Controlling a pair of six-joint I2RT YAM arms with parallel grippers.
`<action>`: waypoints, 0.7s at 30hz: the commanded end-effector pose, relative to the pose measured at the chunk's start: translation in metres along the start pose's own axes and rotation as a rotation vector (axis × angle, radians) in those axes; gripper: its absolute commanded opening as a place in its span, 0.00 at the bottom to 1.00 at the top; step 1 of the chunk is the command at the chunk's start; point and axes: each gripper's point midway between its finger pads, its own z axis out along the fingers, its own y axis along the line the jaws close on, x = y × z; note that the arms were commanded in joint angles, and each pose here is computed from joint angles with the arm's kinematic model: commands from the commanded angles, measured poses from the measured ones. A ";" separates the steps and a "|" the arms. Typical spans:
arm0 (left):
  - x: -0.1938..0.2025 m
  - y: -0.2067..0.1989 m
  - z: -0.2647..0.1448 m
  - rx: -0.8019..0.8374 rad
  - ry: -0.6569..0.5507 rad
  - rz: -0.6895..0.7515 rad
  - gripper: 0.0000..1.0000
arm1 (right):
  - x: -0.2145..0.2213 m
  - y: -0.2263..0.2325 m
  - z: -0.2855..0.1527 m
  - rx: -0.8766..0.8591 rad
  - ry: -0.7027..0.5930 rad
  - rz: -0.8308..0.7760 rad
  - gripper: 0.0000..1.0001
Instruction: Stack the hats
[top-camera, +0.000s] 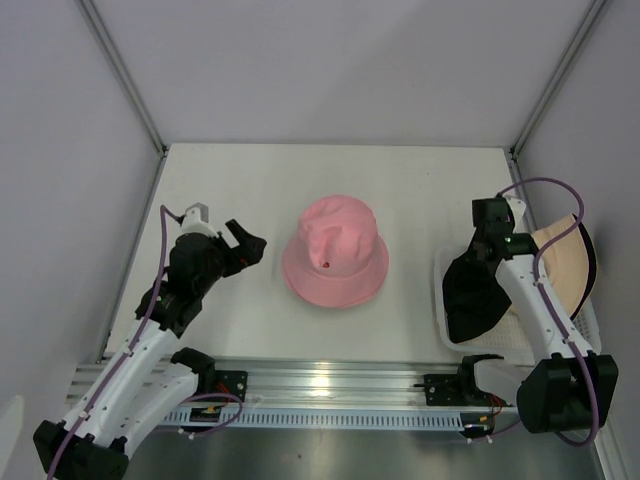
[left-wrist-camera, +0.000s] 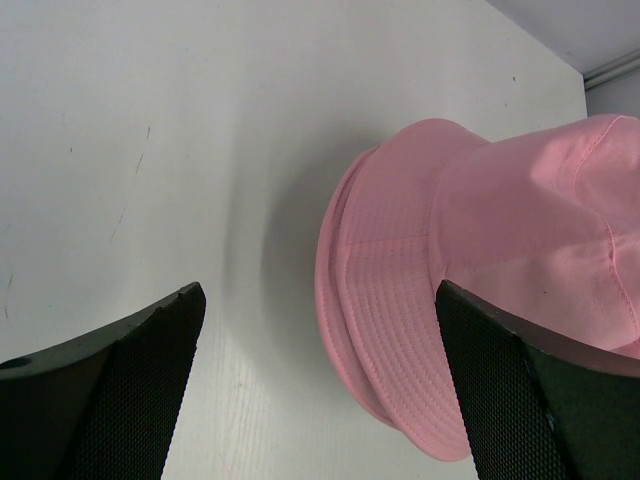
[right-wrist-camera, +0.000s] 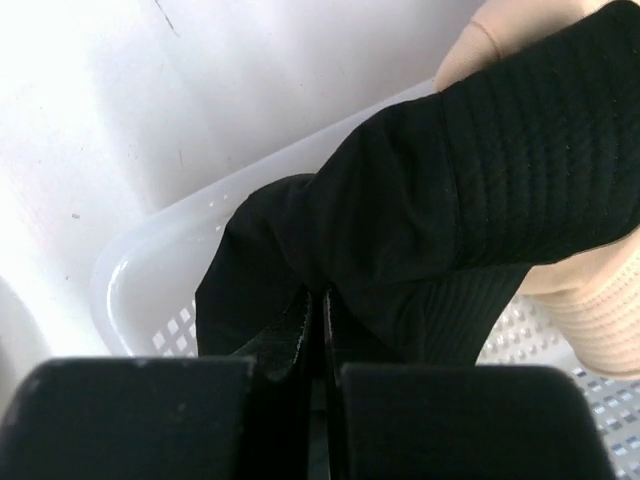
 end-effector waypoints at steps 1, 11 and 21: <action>-0.004 -0.008 -0.003 0.037 -0.007 0.028 1.00 | -0.027 -0.001 -0.032 -0.031 -0.085 0.028 0.00; -0.015 -0.023 -0.008 0.094 -0.024 0.031 0.99 | -0.148 0.087 -0.266 -0.998 -0.559 0.192 0.00; -0.055 -0.050 -0.024 0.157 -0.134 0.032 0.99 | -0.179 0.164 -0.342 -1.558 -0.440 0.205 0.00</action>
